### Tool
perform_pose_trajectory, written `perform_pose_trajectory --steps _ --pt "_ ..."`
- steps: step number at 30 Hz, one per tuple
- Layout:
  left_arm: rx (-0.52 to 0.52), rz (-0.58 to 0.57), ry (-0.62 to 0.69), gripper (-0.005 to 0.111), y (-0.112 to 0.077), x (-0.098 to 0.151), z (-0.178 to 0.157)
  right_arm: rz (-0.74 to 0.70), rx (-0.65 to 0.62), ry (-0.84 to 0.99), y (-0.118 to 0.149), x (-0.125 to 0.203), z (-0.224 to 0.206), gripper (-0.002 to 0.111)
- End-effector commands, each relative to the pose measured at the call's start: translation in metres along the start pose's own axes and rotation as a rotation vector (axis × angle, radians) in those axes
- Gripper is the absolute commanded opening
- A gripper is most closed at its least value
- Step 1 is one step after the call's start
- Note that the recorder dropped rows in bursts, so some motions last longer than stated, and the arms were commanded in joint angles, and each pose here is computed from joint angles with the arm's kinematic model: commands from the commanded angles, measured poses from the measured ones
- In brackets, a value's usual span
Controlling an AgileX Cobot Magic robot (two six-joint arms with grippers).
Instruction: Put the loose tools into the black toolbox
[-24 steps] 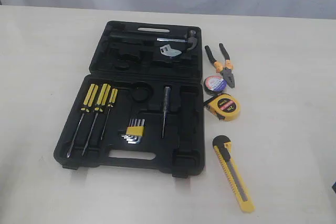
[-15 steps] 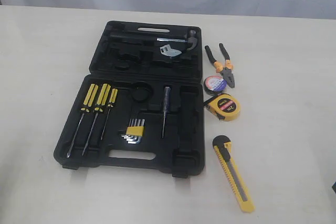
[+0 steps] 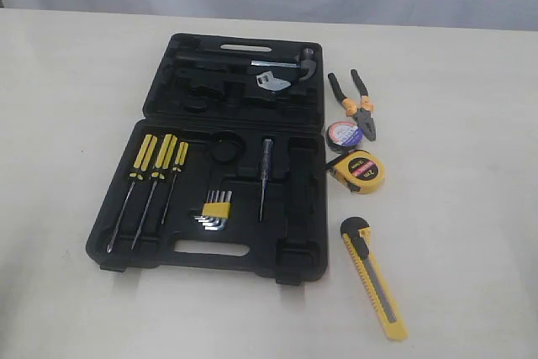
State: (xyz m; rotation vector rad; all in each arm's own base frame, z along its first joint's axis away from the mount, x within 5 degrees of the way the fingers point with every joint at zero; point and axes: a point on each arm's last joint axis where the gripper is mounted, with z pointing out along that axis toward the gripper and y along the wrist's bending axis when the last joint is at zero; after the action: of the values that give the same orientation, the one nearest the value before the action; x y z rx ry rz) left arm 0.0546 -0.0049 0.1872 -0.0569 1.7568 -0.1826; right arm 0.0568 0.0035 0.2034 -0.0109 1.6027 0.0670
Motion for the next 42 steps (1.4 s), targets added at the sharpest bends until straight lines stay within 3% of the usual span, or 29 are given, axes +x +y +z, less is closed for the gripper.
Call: perform_pose_trajectory --steps 1,4,10,20,24,28,33,38,42 --pt "0.007 -0.002 -0.001 0.0 -0.001 -0.002 0.0 0.202 0.008 -0.121 -0.002 -0.01 -0.001 -0.001" --pt "0.007 -0.002 -0.001 0.0 -0.001 -0.002 0.0 0.291 0.006 -0.168 -0.003 -0.014 -0.002 -0.001" --pt "0.007 -0.002 -0.001 0.0 -0.001 -0.002 0.0 0.32 0.008 -0.233 -0.004 -0.02 -0.003 -0.001" --pt "0.006 -0.001 -0.001 0.0 -0.001 -0.002 0.0 0.392 -0.001 -0.223 -0.004 -0.019 -0.003 -0.001" --pt "0.006 0.0 0.001 0.0 -0.001 -0.001 0.0 0.401 -0.02 -0.131 0.0 -0.026 -0.005 -0.001" --pt "0.006 0.0 0.001 0.0 -0.001 -0.001 0.0 0.366 -0.037 0.036 0.006 -0.063 -0.001 -0.001" --pt "0.006 0.0 0.001 0.0 -0.001 -0.001 0.0 0.201 -0.059 0.4 0.013 -0.116 0.029 -0.001" --pt "0.006 0.0 0.001 0.0 -0.001 -0.001 0.0 0.048 -0.154 0.74 0.02 -0.161 0.094 -0.001" --pt "0.006 0.0 0.001 0.0 -0.001 -0.001 0.0 -0.06 -0.28 1.005 0.037 -0.161 0.159 -0.001"
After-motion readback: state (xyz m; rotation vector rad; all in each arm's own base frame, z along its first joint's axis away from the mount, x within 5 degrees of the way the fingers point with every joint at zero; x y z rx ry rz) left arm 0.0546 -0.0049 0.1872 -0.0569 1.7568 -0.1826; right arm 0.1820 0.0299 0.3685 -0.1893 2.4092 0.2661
